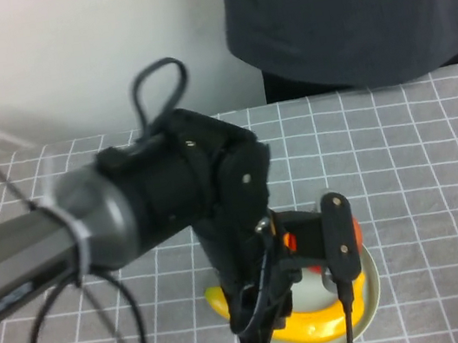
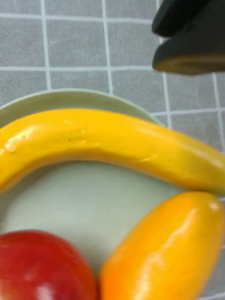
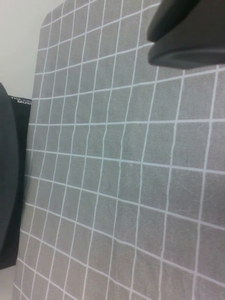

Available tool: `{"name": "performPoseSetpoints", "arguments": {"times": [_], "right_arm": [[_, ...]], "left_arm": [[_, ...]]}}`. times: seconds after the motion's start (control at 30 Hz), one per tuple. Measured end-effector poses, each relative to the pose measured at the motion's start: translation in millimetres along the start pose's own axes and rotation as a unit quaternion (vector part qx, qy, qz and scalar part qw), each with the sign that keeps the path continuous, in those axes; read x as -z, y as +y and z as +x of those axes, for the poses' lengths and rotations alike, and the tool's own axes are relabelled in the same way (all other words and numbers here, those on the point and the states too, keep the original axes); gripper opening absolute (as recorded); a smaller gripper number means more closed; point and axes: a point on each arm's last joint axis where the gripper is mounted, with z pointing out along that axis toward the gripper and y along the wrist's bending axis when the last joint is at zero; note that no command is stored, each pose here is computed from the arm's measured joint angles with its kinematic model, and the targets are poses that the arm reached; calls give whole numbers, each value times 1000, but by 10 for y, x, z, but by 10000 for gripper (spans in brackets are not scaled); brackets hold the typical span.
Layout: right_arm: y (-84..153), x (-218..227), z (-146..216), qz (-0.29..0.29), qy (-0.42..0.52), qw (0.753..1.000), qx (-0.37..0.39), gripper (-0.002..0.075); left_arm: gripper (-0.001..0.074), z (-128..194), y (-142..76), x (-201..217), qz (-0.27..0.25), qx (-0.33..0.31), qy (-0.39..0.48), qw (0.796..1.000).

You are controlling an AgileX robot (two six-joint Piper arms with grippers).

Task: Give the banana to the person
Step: Pick up the banana

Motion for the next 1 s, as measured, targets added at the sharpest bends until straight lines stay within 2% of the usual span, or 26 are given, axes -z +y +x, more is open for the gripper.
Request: {"name": "performPoseSetpoints", "arguments": {"times": [0.07, 0.23, 0.3, 0.4, 0.53, 0.73, 1.0], "right_arm": [[0, 0, 0, 0, 0, 1000, 0, -9], [0, 0, 0, 0, 0, 1000, 0, -9], [0, 0, 0, 0, 0, 1000, 0, -9], [0, 0, 0, 0, 0, 1000, 0, -9], [0, 0, 0, 0, 0, 1000, 0, -9], [0, 0, 0, 0, 0, 1000, 0, -9], [0, 0, 0, 0, 0, 1000, 0, -9]], "left_arm": [[120, -18, 46, -77, 6, -14, 6, 1000], [457, -43, 143, -309, 9, -50, 14, 999], [506, -59, 181, -365, 0, -75, 9, 997], [526, -85, 241, -448, -16, -112, 2, 994], [505, -102, 297, -566, -24, -142, 0, 990], [453, -102, 325, -685, -19, -148, 5, 989], [445, -41, 414, -831, -16, -135, 9, 991]]}}
